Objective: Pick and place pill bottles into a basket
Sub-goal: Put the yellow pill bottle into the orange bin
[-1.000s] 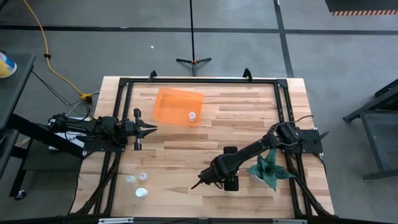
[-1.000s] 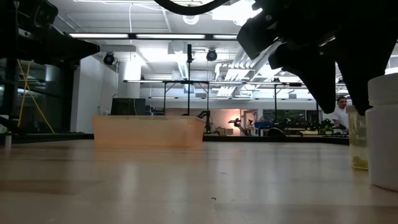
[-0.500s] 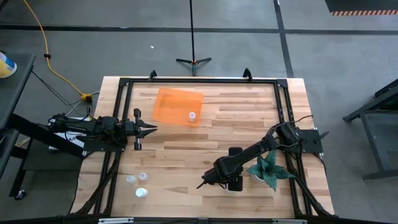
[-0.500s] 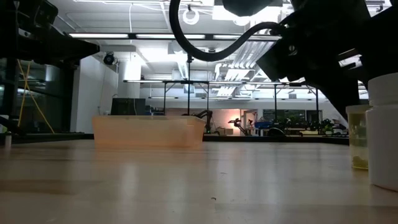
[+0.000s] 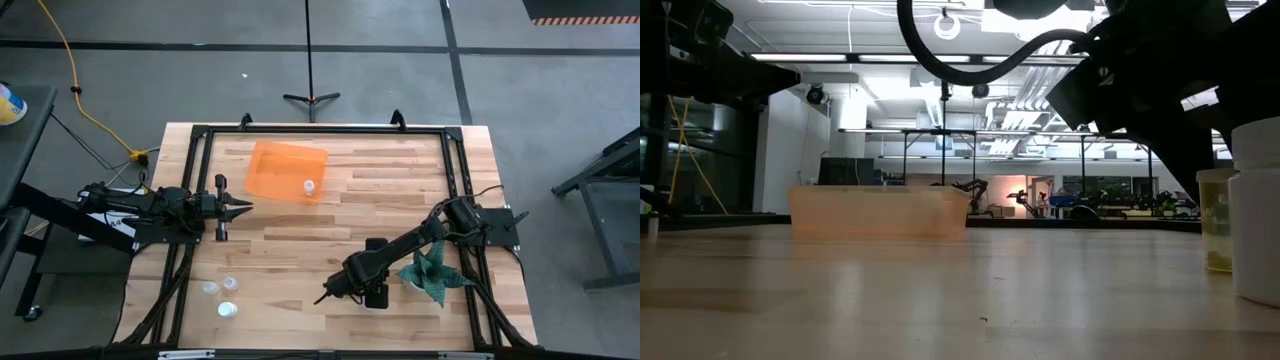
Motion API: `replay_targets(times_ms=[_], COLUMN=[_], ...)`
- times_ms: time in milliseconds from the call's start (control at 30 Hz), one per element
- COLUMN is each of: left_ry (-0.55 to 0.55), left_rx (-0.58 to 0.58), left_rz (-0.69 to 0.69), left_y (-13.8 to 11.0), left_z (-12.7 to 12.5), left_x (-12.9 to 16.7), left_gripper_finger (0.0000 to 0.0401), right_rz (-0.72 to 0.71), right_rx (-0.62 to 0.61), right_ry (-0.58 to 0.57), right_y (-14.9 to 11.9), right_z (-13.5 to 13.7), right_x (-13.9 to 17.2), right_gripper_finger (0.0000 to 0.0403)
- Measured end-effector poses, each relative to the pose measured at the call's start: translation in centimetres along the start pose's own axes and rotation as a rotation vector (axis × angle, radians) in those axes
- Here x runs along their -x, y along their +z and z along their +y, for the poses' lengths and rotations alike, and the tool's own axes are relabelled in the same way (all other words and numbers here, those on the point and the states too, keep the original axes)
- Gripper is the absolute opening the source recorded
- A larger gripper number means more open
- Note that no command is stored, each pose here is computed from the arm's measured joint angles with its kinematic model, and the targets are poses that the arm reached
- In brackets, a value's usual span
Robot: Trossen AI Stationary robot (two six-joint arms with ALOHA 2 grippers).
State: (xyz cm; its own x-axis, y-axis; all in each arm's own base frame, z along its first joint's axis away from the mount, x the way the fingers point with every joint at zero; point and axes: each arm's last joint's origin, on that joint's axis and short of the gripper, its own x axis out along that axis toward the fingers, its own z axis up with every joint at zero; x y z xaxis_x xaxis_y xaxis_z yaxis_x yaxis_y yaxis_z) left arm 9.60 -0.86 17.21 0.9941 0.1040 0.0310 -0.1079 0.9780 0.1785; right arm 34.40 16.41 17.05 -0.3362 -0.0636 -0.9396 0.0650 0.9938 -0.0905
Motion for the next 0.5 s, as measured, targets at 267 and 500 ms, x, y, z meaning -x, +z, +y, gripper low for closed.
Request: replay_targets(times_ms=[267,500], left_ry=[0.0,0.0], left_rx=[0.0,0.0], left_rz=[0.0,0.0], left_y=[0.0,0.0], left_z=[0.0,0.0], left_x=[0.0,0.0], left_gripper_finger=[0.0079,0.0079], right_rz=[-0.014,-0.012], right_rx=[0.014,0.017], right_ry=[0.006,0.005], right_y=[0.13,0.11], right_z=[0.07,0.06], right_x=[0.0,0.0], right_gripper_finger=[0.0251,0.022])
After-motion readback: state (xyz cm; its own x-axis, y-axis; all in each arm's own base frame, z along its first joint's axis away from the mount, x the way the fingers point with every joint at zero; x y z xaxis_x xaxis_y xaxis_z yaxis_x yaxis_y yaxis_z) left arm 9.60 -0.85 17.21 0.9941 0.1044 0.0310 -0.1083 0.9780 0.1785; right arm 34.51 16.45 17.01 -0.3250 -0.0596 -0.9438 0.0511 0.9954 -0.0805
